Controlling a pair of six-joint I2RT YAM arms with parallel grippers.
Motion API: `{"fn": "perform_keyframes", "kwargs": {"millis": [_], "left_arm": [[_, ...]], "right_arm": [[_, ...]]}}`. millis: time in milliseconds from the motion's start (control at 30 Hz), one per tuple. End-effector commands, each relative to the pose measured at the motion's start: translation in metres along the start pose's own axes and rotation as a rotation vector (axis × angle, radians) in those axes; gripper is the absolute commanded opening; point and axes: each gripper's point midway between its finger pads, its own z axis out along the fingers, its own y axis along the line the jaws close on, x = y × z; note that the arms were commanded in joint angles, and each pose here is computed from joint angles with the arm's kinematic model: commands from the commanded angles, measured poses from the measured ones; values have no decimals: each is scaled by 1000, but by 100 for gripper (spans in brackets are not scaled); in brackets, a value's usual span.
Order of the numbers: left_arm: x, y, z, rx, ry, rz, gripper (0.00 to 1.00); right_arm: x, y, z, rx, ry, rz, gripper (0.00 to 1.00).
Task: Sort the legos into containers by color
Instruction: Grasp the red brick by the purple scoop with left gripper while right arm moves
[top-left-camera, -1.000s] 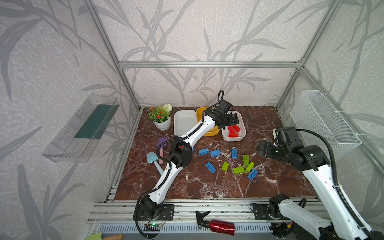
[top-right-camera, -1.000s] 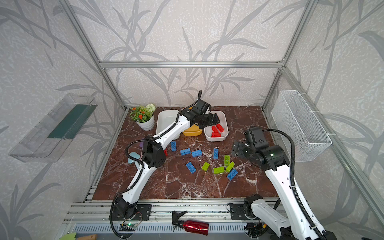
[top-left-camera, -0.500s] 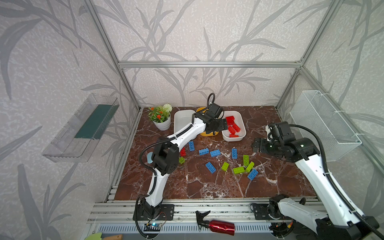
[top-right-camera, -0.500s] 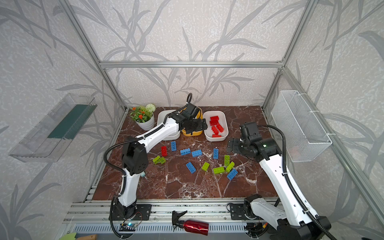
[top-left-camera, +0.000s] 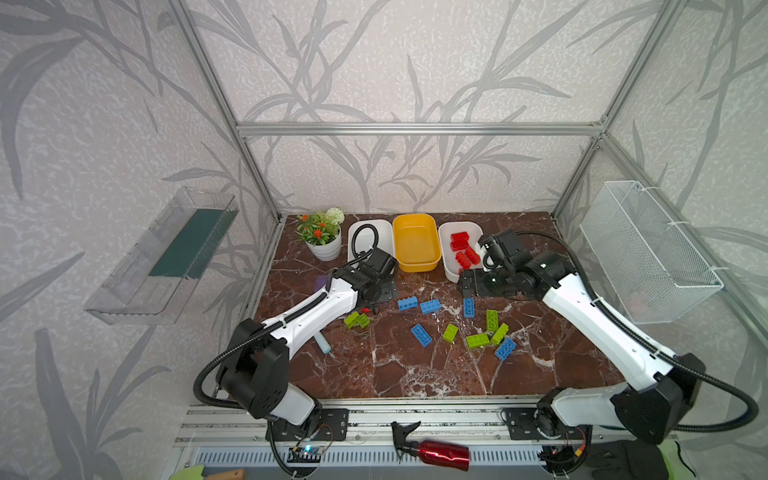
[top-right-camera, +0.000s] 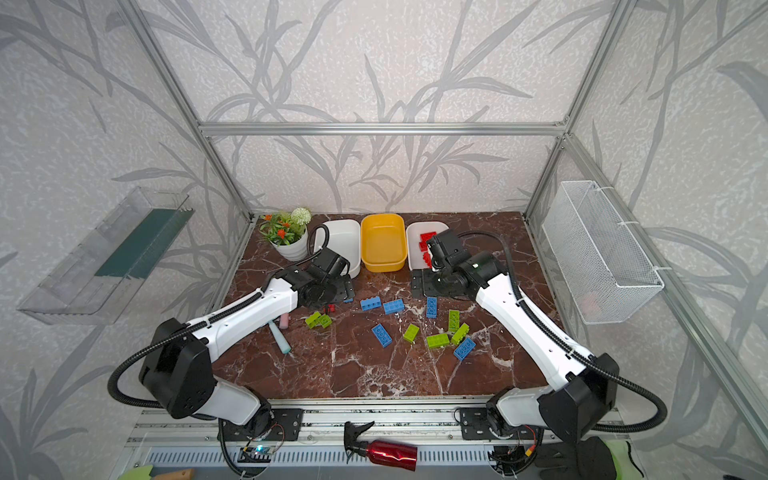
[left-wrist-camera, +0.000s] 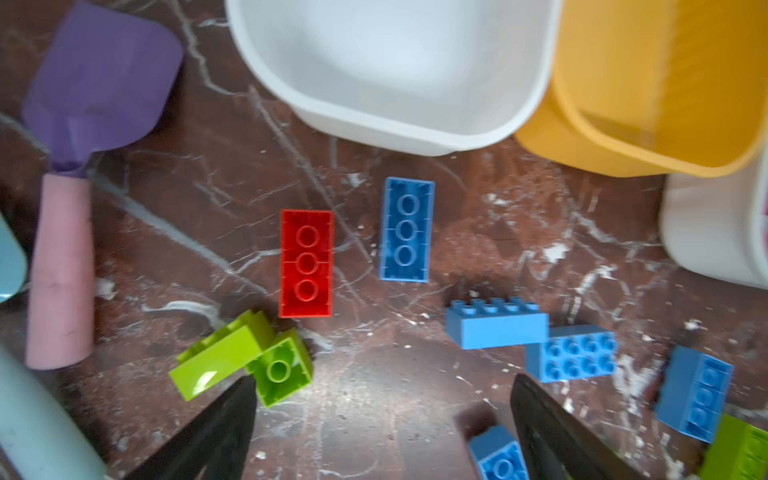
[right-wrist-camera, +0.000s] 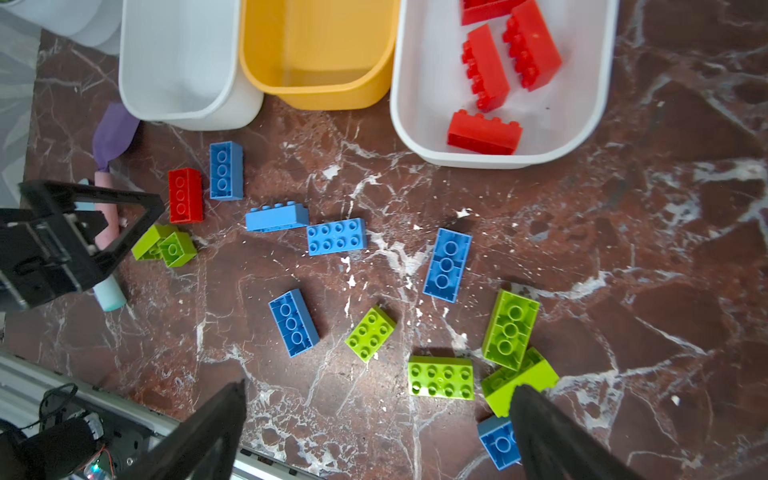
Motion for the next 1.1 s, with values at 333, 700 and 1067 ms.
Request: {"fn": "perform_keyframes", "kwargs": {"millis": [333, 700, 1067], "left_arm": [[-21, 35, 31, -82, -8, 24, 90], [-16, 24, 68, -55, 85, 83, 77], [-12, 27, 95, -56, 161, 88, 44]], "right_arm": [[-11, 31, -2, -48, -15, -67, 99], [-4, 19, -4, -3, -16, -43, 99], [7, 4, -4, 51, -15, -19, 99]]}}
